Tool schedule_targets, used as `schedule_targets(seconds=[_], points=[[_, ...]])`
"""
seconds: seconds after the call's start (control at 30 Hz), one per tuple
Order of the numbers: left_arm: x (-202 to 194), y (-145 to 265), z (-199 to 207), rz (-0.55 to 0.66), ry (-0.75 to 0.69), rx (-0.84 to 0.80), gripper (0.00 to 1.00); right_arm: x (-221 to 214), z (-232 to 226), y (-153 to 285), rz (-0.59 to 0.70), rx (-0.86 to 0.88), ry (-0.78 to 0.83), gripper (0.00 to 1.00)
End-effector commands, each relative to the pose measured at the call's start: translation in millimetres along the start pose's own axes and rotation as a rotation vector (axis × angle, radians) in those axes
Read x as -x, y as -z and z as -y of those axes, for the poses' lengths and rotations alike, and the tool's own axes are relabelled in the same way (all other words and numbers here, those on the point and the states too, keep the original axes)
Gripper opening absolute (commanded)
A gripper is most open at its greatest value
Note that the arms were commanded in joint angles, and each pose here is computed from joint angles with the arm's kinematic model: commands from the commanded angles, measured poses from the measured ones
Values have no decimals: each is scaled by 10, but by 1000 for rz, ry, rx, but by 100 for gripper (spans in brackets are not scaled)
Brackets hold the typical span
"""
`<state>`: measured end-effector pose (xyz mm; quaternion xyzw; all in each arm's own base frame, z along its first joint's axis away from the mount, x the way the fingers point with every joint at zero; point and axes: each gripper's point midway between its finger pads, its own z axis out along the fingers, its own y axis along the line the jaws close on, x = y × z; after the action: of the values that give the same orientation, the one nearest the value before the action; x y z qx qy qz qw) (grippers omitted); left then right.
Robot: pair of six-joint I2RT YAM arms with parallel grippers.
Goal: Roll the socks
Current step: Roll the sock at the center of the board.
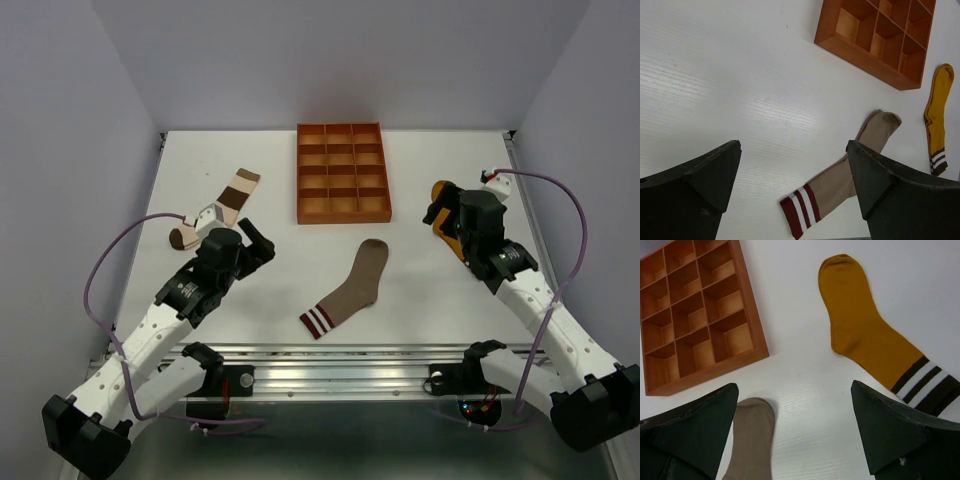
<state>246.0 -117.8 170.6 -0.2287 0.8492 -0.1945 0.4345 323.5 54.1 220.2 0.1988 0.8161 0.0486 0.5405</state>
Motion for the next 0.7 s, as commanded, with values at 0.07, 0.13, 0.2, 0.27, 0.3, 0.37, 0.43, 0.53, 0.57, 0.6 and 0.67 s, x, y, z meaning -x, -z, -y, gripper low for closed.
schedule_targets(seconds=[0.07,0.13,0.2,0.27,0.3,0.37,0.43,0.53,0.57,0.6,0.67], points=[[139,4,147,37,8,-32,99,142,-106,132,32,73,-43,100],[104,-29,168,20,-8,-39,99,100,-329,223,-4,212,-27,100],[95,-46,159,14,-19,-32,99,51,-521,294,-42,329,15,100],[85,-68,145,14,-28,-25,99,-220,-785,347,-193,468,64,100],[75,-75,131,14,-30,-21,99,-371,-1001,464,-252,544,111,100],[70,-84,101,16,-38,-13,99,-897,-1341,621,-330,572,272,100],[86,-76,55,26,-26,12,99,-1338,-1505,725,-385,514,435,100],[121,-53,46,35,-8,27,99,-1627,-1550,825,-408,423,577,100],[141,-48,34,41,-1,35,99,-1850,-1539,853,-442,409,647,100],[138,-49,16,40,6,47,99,-1953,-1596,928,-441,425,687,100],[156,-50,-55,48,29,90,99,-2250,-1658,1106,-454,466,810,100]])
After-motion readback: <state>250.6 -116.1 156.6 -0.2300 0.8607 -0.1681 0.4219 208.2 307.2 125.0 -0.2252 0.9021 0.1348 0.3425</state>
